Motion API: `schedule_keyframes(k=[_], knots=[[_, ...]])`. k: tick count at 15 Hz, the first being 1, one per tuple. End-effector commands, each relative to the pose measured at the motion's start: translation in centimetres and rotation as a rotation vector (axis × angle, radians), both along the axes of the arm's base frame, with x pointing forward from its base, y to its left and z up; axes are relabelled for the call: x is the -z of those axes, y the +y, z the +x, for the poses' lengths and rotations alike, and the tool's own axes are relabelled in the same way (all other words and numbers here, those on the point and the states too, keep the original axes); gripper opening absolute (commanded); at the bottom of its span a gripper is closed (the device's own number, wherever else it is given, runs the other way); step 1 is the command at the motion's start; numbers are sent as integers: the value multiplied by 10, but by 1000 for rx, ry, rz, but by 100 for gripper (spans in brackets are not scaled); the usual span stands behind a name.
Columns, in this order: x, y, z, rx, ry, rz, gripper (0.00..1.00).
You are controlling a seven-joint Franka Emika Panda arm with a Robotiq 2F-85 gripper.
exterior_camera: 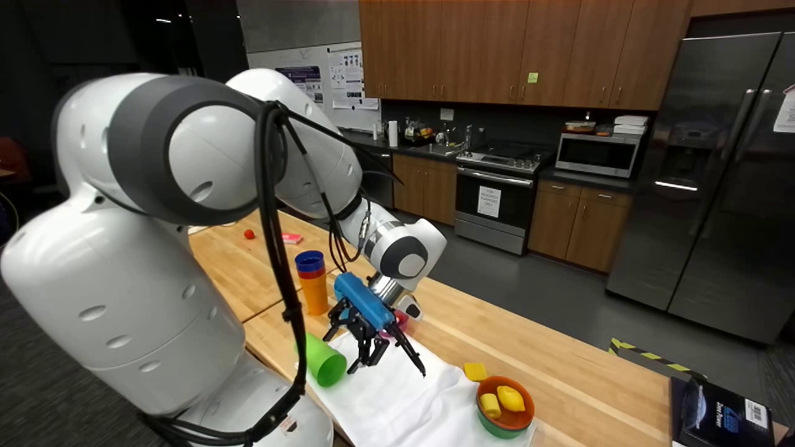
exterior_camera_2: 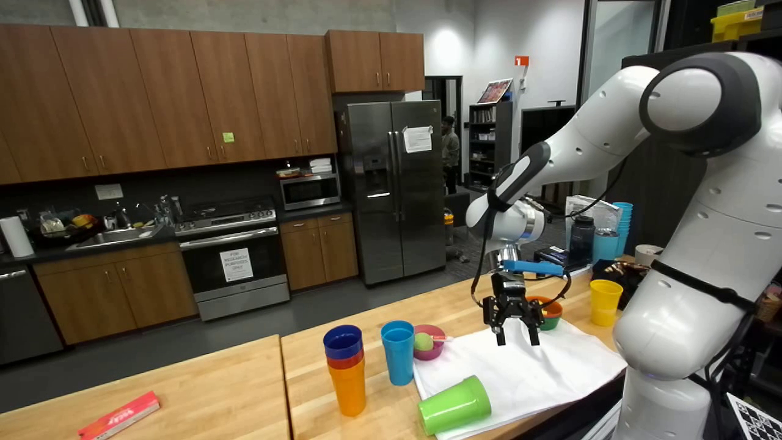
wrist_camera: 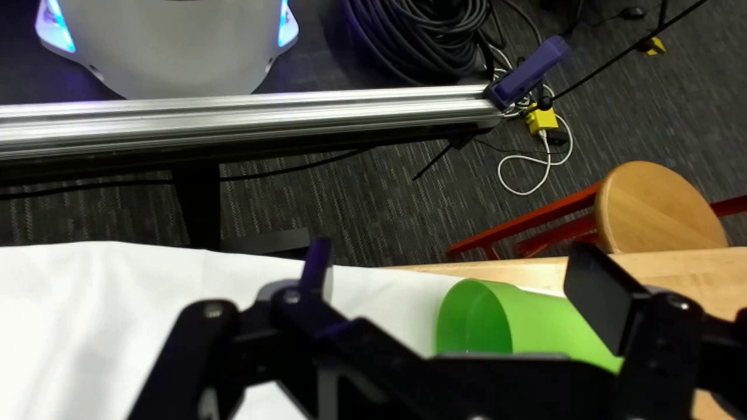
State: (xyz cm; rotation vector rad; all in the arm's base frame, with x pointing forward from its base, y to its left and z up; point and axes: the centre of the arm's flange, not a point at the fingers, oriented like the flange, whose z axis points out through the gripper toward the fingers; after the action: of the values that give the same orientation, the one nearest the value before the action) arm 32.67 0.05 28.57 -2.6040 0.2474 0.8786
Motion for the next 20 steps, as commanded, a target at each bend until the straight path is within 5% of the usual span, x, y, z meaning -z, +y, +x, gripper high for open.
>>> schedule_keyframes(k=[1, 11, 20], knots=[[-5, 8, 5, 7, -24, 14, 100], [2, 19, 22, 66, -119, -4, 100], [13, 24, 27, 90, -84, -36, 100]])
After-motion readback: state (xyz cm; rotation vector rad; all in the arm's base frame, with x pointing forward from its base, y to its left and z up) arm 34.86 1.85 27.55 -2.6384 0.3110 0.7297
